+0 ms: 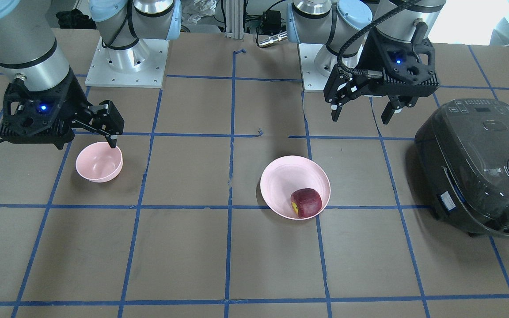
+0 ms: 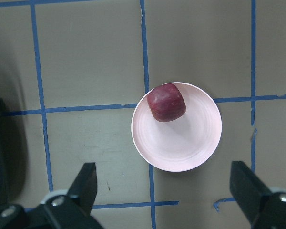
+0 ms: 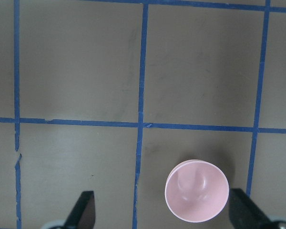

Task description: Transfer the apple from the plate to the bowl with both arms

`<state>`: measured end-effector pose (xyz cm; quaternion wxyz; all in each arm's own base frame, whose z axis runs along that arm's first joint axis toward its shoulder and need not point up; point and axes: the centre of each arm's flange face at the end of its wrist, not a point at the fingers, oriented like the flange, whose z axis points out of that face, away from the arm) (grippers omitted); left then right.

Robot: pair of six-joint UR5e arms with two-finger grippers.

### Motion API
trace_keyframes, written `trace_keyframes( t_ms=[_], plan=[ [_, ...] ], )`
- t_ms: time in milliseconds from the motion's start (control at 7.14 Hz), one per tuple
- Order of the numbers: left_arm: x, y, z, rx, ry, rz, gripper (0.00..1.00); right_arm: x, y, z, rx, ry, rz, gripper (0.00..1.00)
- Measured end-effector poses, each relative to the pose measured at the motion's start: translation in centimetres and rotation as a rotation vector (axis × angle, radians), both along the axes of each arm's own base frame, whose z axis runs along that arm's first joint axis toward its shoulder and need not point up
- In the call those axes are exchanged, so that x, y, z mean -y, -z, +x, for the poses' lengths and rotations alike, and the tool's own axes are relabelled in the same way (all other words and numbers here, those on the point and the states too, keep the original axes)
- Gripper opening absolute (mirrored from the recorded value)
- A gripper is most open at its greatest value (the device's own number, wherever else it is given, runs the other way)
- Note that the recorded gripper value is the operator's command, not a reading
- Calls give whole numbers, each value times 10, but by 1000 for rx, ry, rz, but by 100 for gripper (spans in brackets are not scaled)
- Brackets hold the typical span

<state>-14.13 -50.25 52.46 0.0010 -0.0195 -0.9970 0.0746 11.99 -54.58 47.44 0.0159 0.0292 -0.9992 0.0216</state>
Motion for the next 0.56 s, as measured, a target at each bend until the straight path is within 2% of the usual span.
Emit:
trace_keyframes(
  t_ms=[560],
  plan=[
    [0,0,0,0,0,0,100,-4,2,-5,-55,6,19,100]
  ],
)
